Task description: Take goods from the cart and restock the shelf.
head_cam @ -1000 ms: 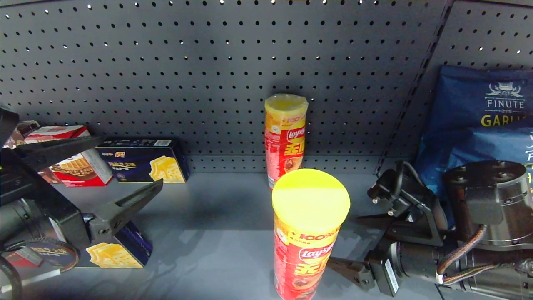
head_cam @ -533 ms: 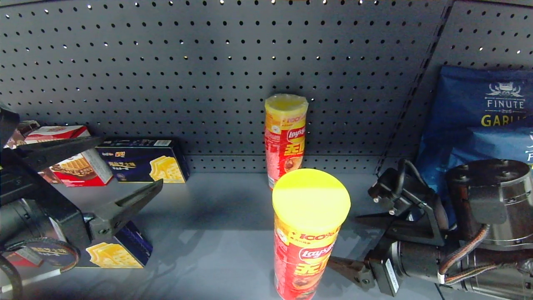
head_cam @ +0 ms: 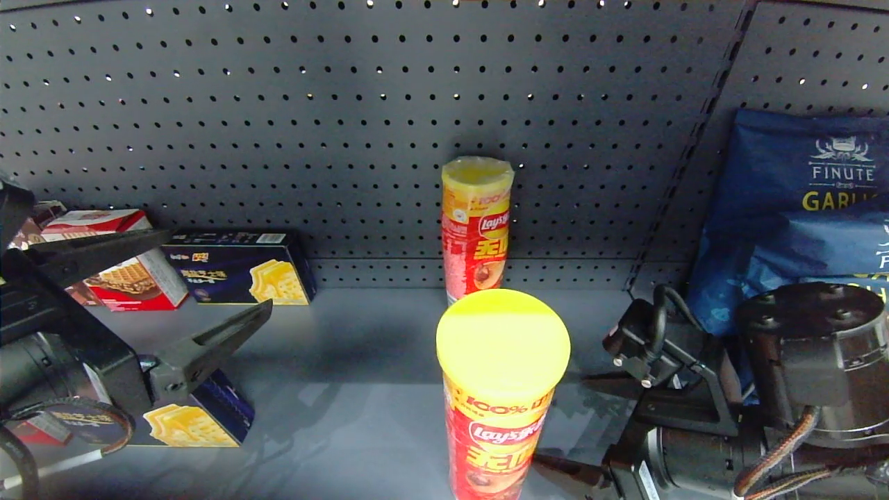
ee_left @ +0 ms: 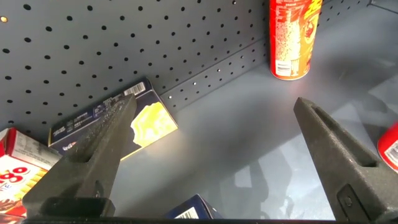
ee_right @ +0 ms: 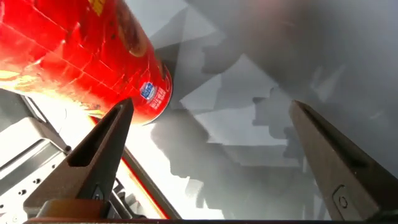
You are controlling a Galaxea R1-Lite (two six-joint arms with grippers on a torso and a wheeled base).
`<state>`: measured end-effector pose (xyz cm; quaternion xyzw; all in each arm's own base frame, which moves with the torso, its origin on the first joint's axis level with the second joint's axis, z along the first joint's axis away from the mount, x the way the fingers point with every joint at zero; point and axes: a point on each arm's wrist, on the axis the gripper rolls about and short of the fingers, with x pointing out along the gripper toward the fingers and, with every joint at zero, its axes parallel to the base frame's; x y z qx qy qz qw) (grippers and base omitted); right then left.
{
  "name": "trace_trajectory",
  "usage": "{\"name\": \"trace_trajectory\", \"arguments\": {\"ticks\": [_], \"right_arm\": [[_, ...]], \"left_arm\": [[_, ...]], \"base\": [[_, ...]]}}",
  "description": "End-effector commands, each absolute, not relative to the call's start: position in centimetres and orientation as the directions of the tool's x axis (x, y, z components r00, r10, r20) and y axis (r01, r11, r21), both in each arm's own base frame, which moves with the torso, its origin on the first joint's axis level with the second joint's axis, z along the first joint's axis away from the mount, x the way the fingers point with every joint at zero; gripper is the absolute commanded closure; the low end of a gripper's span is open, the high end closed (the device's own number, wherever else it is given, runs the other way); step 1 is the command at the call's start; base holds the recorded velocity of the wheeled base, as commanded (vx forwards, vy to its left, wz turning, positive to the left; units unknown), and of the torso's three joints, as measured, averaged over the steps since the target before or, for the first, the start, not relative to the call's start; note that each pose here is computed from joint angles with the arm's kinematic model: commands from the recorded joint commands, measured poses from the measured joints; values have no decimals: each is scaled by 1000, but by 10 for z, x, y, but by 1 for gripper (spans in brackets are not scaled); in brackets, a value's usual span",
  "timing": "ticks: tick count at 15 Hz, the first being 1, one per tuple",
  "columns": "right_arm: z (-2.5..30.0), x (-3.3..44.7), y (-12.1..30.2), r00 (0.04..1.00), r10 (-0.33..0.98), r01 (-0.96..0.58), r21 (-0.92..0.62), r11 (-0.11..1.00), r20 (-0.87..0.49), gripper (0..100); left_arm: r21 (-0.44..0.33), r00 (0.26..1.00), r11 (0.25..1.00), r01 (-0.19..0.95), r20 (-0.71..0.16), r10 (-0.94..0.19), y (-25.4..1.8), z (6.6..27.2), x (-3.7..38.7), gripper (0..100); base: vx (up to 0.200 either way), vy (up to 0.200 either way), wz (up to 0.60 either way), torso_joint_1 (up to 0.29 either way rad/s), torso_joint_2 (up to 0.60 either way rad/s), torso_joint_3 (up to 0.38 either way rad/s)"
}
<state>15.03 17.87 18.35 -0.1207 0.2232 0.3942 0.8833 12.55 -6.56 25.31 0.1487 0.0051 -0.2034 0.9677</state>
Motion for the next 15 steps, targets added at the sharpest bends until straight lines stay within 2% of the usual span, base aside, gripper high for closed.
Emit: {"name": "trace_trajectory", "arguments": {"ticks": [1,10,12,15], "right_arm": [[181,149,181,580,644,-757,-38,653,-499,0],[179,150,182,579,642,-757,-39,652,-503,0],[192,148,174,608,650,-741,-32,671,-456,0],[240,150,155,740,613,-640,-10,768,-277,0]], "left_arm": [[274,917,876,397,-73,-393,-66,253,126,0],[273,917,877,396,-75,-391,-63,248,121,0],[272,918,878,393,-63,-392,-62,250,118,0],[268,921,886,379,-12,-390,-55,257,106,0]], "base": [[0,0,0,0,0,0],[0,0,0,0,0,0],[0,0,0,0,0,0],[0,0,0,0,0,0]]}}
